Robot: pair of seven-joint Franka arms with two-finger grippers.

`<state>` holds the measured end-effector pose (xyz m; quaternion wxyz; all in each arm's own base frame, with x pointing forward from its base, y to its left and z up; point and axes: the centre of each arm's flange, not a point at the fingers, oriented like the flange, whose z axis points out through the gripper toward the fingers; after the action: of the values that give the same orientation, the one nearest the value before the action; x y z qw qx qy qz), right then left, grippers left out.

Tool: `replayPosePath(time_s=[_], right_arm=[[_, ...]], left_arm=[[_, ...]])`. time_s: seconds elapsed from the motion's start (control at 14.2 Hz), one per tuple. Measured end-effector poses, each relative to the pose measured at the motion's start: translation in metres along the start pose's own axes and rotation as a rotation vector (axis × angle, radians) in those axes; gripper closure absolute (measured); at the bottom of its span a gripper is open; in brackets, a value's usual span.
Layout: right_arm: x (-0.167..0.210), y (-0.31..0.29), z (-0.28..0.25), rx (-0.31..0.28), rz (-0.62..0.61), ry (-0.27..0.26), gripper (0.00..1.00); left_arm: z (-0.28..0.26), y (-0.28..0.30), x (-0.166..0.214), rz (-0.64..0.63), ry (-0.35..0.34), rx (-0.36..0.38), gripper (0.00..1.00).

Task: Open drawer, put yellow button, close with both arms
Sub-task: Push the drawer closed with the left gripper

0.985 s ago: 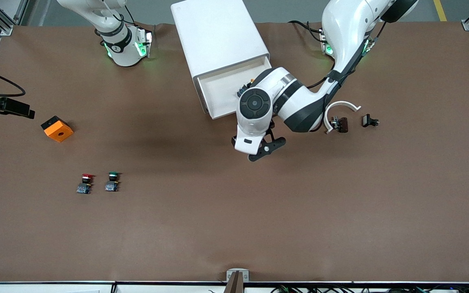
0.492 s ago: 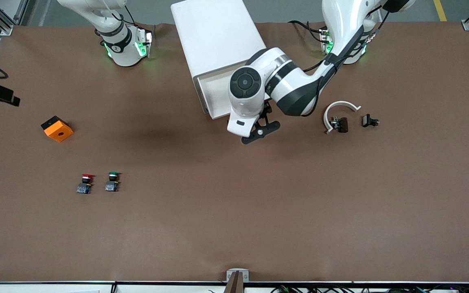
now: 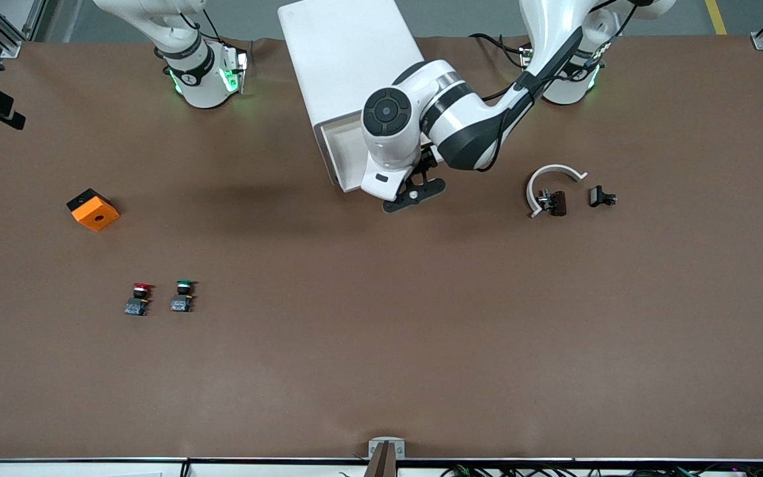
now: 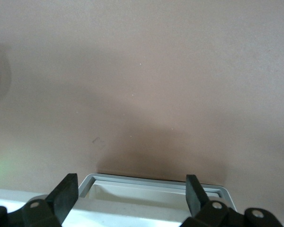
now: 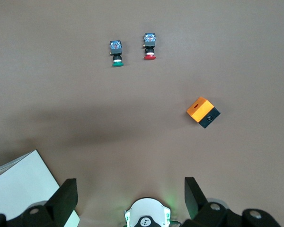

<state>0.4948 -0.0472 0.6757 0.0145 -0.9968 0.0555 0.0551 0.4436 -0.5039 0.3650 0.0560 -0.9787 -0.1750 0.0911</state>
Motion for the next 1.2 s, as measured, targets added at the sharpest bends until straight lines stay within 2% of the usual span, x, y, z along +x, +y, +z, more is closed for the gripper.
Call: replayPosePath(time_s=[0.42,0.63,0.84,1.2], right_arm=[[-0.011,-0.002,0.006,0.002,-0.005,0.008,0.00],[-0.011,-0.001,0.003,0.001,-0.005,0.030,0.00],[-0.010,0.001,-0.001,-0.022,-0.029,0.061,0.00],[-0.009,0.003,-0.004,-0.029,-0.071,0.081,0.00]], left_arm=[[-0.001,0.008,-0.031,0.048,-0.028,-0.007,0.00],[0.001,0.010,-0.044,0.064,-0.050,-0.006,0.00],[0.003,0.012,-0.055,0.064,-0.100,-0.013,0.00],[0.008,0.013,-0.068,0.050,-0.191,-0.019,0.00]])
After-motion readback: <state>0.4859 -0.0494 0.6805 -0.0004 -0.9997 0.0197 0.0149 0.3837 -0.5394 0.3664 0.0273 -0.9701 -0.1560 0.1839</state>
